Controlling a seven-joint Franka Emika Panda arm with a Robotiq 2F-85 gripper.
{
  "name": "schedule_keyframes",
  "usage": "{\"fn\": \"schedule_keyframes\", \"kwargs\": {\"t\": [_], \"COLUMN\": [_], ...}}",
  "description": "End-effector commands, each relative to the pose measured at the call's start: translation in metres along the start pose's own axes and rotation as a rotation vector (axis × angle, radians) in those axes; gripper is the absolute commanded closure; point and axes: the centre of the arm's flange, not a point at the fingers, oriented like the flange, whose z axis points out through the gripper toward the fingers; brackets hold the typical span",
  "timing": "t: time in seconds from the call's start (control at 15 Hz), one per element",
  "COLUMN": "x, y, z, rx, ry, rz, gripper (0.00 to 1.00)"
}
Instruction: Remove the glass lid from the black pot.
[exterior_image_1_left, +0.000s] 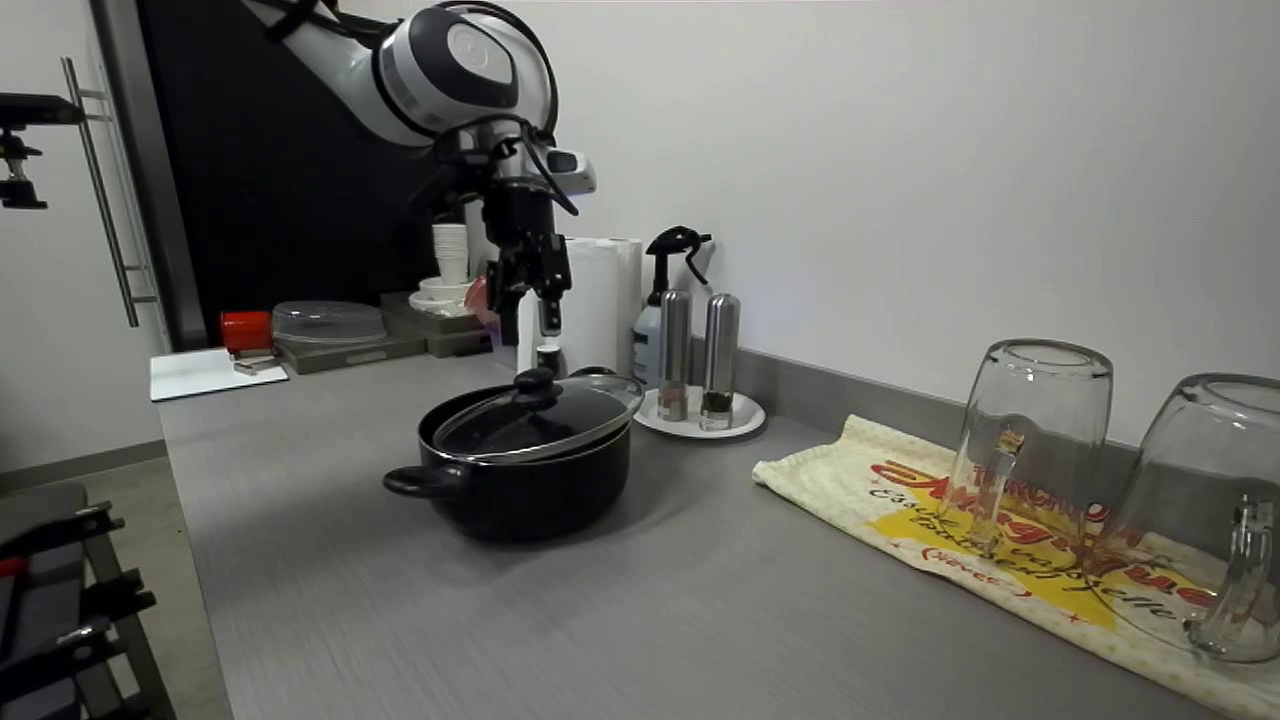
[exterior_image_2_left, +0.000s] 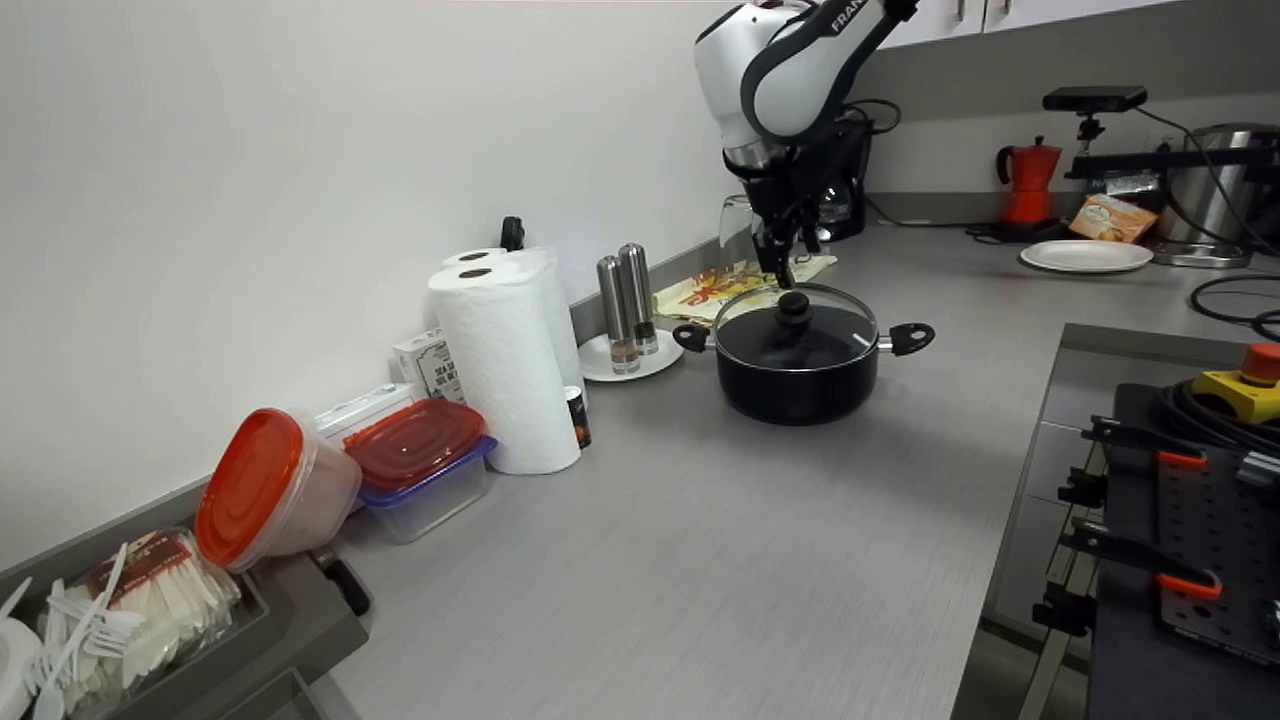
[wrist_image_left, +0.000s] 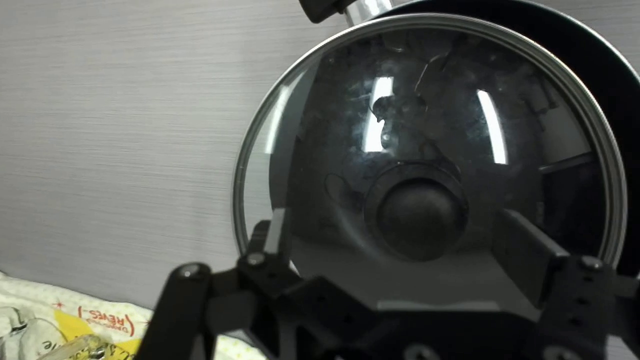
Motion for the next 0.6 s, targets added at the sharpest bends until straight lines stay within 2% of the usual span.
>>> {"fn": "schedule_keyframes", "kwargs": {"t": [0.0,0.53], "x": [0.010,0.009], "y": [-0.011,-0.019], "z": [-0.002,0.020], "rx": [0.028,0.042], "ry": [-0.021,-0.056], "rz": [-0.003,-0.003], "gripper": [0.00,0.00]}}
